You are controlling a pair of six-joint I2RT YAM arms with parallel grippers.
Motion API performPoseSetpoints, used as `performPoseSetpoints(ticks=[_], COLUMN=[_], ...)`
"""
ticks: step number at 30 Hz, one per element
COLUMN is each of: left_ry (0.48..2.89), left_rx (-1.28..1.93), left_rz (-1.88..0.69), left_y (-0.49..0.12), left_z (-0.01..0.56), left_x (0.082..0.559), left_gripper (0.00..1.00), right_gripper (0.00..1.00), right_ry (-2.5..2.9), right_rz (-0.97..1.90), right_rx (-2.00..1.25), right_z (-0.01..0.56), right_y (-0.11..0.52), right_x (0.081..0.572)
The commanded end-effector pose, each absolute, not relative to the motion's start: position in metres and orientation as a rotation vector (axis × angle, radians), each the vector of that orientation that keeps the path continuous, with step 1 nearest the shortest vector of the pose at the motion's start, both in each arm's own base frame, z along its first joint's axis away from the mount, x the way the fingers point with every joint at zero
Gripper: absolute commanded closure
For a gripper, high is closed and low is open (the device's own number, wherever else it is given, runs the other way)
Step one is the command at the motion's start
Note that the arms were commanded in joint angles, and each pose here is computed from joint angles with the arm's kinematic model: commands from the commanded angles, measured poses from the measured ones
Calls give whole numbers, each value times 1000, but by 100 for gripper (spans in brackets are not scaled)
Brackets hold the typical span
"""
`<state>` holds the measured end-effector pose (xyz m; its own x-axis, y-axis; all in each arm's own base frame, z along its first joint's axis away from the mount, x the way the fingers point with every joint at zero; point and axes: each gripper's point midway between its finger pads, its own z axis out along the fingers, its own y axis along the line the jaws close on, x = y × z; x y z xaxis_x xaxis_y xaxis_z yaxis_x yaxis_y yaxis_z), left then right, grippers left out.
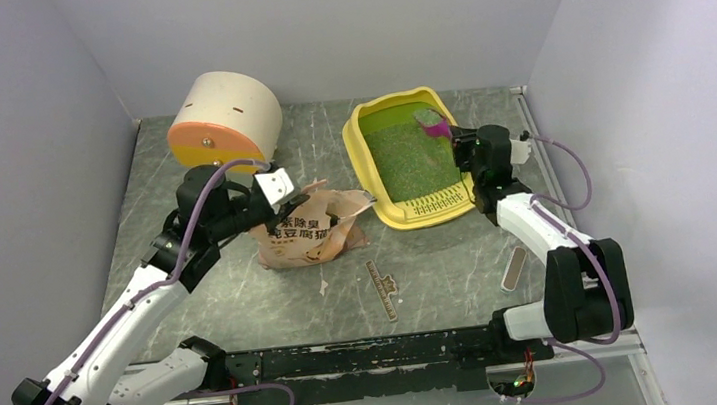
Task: Fill the litter box with clean litter
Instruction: Pour the cat litter into the litter box.
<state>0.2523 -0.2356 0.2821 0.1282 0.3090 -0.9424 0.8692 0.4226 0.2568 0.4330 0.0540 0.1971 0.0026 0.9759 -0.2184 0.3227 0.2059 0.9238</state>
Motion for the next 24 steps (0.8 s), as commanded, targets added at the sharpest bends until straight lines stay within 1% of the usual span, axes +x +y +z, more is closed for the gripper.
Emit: performPoseSetpoints(ticks=[1,11,19,24], left_ry=[1418,1408,1410,1405], left_rx=[1121,1106,1107,1108], left_rz=[-595,-604,-613,-619], left_y=[-234,-234,-234,-235], left_z=[289,294,290,292], left_x=[243,240,239,237], left_gripper=[95,95,95,95], right_gripper=[100,100,100,100], right_ry=[1264,1265,1299,1330], right_rz=[735,687,622,595], right_rx=[1383,1375,1352,1314], right_z=[221,217,213,218], right_y=[20,24,34,39], right_x=[435,427,405,416])
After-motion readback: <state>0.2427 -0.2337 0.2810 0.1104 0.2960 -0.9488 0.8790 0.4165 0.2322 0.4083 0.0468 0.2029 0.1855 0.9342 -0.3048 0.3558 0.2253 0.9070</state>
